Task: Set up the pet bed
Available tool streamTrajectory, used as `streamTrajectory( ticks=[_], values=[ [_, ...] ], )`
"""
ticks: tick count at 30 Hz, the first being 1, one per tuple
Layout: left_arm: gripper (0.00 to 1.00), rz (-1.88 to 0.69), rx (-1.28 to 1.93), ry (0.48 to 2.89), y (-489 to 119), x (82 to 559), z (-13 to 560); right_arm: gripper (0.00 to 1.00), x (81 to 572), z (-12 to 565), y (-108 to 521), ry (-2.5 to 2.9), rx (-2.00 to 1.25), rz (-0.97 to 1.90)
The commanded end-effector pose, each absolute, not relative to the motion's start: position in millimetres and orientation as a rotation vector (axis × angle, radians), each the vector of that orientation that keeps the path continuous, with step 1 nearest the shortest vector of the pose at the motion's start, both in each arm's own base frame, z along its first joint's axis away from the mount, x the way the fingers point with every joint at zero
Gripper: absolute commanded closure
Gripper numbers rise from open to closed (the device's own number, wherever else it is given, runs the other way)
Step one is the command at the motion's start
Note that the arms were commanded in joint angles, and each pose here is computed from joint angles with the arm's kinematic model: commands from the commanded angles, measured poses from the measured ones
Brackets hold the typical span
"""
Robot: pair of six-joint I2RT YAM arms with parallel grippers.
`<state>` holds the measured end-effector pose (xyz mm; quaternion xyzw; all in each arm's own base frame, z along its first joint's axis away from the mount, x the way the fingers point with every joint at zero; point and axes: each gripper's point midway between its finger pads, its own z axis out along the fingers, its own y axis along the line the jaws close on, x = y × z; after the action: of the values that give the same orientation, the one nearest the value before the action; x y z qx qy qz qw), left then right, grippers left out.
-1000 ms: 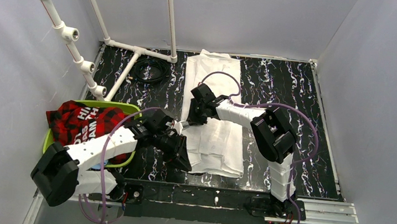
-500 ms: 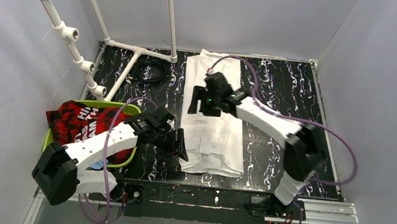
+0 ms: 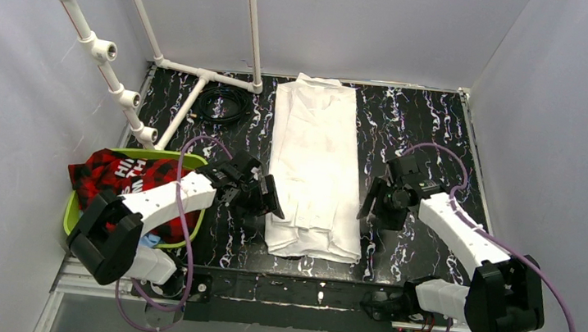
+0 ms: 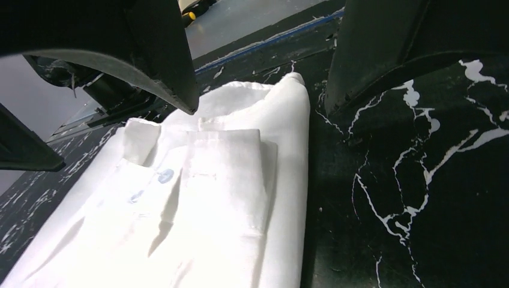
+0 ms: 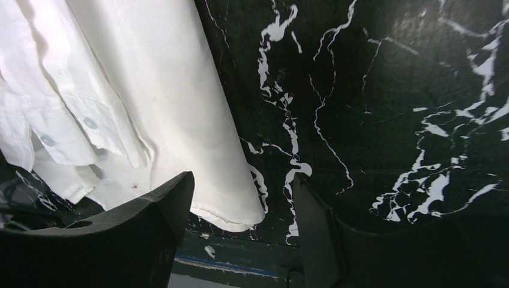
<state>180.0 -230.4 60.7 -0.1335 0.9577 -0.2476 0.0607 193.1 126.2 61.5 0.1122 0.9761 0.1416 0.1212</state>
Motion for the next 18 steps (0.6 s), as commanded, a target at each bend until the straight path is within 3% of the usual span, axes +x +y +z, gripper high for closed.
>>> streamTrajectory(
  ticks=[1,4,12,14,18],
  values=[
    [0.30,-0.757,-0.472,2.924,-231.1,176.7,44.6,0.34,178.1,58.4,138.1,2.877,0.321,0.591],
    [0.36,-0.727,-0.531,2.947,-225.7,169.6,33.5,0.41,164.1,46.4,146.6,2.921,0.331,0.695],
    [0.36,-0.719,-0.466,2.946,-220.5,165.0,21.0,0.55,142.3,21.1,152.0,2.981,0.335,0.787],
    [0.45,-0.756,-0.462,2.955,-225.2,163.9,19.3,0.60,142.5,17.7,152.3,2.983,0.335,0.788],
    [0.72,-0.747,-0.489,2.989,-225.5,159.9,12.9,0.64,144.6,13.5,152.9,2.977,0.335,0.789]
  ],
)
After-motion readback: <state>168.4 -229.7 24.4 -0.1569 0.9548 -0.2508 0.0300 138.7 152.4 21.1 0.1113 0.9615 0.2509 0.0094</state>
